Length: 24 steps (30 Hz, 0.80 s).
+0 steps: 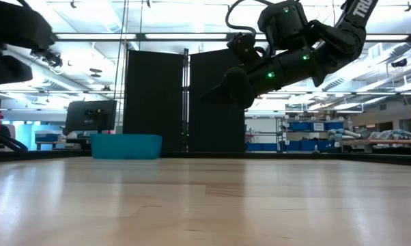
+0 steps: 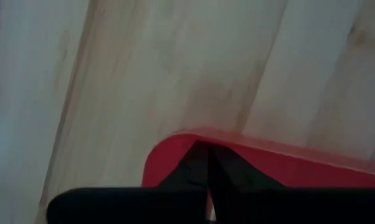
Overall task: Sort batteries
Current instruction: Return to Home Position
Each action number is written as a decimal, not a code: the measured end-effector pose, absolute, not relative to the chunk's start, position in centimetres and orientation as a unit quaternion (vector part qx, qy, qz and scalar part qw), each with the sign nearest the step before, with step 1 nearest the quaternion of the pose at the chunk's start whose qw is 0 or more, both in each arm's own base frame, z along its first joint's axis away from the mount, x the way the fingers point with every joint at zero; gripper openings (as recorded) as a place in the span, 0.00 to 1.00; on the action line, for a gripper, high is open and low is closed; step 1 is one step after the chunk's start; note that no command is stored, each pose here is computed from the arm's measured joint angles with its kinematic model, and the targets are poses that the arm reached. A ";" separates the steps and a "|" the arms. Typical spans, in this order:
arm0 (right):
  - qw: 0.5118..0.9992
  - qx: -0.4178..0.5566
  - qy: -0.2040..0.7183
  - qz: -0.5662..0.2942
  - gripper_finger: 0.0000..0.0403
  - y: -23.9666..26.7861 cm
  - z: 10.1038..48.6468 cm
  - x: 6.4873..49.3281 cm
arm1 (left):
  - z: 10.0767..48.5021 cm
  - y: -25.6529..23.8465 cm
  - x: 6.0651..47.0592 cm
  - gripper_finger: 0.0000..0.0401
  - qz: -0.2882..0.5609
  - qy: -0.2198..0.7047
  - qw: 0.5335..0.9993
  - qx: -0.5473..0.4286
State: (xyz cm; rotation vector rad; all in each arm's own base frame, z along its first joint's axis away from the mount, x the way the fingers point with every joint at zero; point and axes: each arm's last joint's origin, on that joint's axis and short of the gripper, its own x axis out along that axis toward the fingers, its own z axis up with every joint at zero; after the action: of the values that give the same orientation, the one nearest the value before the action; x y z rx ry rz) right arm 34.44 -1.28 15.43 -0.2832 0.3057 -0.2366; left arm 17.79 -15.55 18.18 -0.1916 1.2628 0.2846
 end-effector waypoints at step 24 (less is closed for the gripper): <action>0.971 -0.134 0.158 -0.117 0.03 -1.2 15.3 34.4 | 22.2 -15.3 17.2 0.01 0.060 0.521 0.847 -0.088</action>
State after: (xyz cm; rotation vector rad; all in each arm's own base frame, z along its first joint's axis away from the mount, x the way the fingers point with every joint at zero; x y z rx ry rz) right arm 34.40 -1.24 15.29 -0.2703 0.3190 -0.2360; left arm 17.19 -15.28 22.22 -0.1861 1.0997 0.1258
